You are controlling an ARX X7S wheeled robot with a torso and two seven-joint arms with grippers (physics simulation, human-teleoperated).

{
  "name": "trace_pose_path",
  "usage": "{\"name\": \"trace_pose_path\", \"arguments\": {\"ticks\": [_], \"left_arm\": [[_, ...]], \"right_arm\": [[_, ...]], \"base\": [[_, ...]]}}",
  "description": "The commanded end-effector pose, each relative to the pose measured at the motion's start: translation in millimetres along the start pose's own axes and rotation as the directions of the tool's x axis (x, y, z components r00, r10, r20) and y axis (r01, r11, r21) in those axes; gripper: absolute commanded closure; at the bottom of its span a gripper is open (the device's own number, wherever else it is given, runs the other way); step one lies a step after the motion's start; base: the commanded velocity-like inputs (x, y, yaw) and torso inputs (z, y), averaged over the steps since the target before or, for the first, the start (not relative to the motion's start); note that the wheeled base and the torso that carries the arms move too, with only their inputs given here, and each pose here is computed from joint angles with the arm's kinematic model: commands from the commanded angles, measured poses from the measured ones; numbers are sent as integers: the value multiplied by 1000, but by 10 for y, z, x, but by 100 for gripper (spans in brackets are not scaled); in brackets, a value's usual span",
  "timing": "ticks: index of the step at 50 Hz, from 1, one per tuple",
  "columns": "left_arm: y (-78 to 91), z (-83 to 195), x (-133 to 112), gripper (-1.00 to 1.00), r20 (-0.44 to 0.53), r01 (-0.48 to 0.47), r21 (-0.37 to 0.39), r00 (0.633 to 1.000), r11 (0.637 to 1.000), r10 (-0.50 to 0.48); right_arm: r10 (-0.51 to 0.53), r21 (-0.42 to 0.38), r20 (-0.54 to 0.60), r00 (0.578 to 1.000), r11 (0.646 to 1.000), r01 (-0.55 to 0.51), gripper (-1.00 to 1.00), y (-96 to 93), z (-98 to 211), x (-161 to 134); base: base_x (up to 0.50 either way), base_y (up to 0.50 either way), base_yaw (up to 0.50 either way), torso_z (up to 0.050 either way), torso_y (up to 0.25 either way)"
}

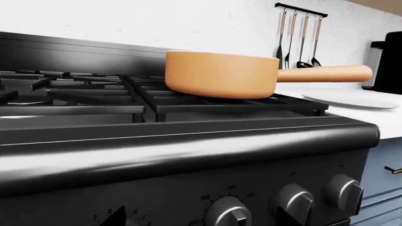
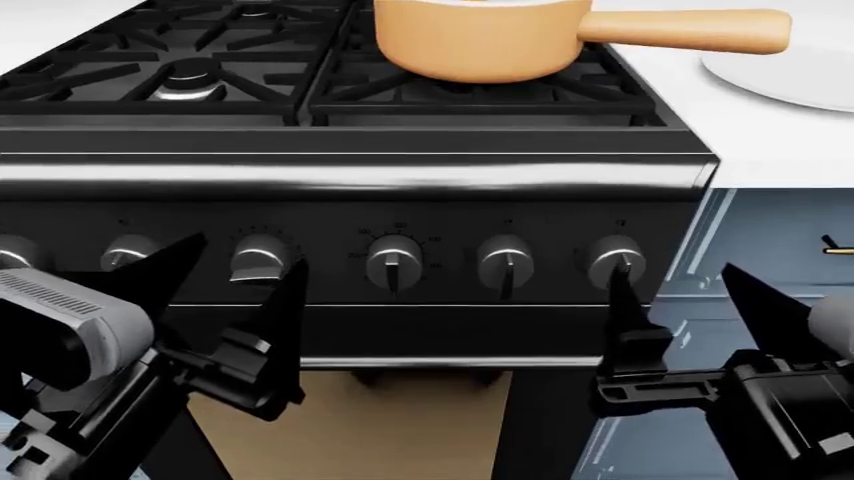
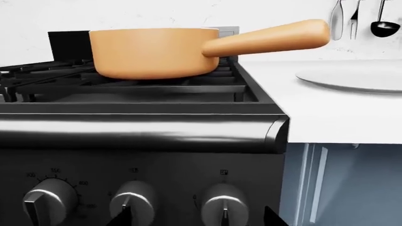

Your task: Pick the croissant and place it on the pan. Then turn on the stove to warm the croissant.

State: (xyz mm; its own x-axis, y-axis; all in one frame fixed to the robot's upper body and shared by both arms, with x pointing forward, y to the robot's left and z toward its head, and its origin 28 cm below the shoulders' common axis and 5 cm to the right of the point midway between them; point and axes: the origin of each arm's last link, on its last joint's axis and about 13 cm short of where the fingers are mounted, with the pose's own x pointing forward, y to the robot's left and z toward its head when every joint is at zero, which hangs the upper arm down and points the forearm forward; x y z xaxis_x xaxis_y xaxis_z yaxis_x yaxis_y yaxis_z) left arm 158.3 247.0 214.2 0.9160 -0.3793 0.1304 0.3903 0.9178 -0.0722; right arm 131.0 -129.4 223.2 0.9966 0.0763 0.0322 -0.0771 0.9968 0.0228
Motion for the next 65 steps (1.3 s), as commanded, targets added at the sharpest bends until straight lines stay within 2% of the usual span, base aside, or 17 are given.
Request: {"name": "trace_pose_path", "arguments": {"ticks": [1, 22, 28, 33, 43, 44, 65], "left_arm": [[25, -13, 26, -100, -2, -5, -9, 1000, 1000, 5], [24, -28, 42, -100, -16, -8, 7, 1000, 1000, 8], [22, -37, 45, -100, -18, -4, 4, 1000, 1000, 4], [30, -52, 49, -100, -21, -5, 2, 1000, 1000, 5], [29, -43, 65, -100, -19, -1, 2, 1000, 1000, 1], [31, -43, 66, -100, -19, -1, 0, 1000, 1000, 1], [44, -51, 95, -100, -18, 6, -8, 1000, 1000, -6]], "right_arm": [[-15, 10, -19, 1000, 1000, 15, -100, -43, -16, 110], [-27, 56, -75, 997, 998, 31, -100, -113, -61, 332], [-47, 42, -94, 994, 998, 51, -100, -129, -83, 361], [-60, 0, -113, 992, 998, 60, -100, -142, -108, 387], [-65, 19, -138, 988, 997, 69, -100, -168, -190, 451], [-58, 41, -144, 988, 997, 65, -100, -169, -193, 460], [-59, -19, -189, 980, 998, 56, -100, -178, -255, 626]], "base": [[0, 0, 0, 0, 0], [0, 0, 0, 0, 0], [0, 0, 0, 0, 0], [0, 0, 0, 0, 0], [0, 0, 0, 0, 0], [0, 0, 0, 0, 0], [0, 0, 0, 0, 0]]}}
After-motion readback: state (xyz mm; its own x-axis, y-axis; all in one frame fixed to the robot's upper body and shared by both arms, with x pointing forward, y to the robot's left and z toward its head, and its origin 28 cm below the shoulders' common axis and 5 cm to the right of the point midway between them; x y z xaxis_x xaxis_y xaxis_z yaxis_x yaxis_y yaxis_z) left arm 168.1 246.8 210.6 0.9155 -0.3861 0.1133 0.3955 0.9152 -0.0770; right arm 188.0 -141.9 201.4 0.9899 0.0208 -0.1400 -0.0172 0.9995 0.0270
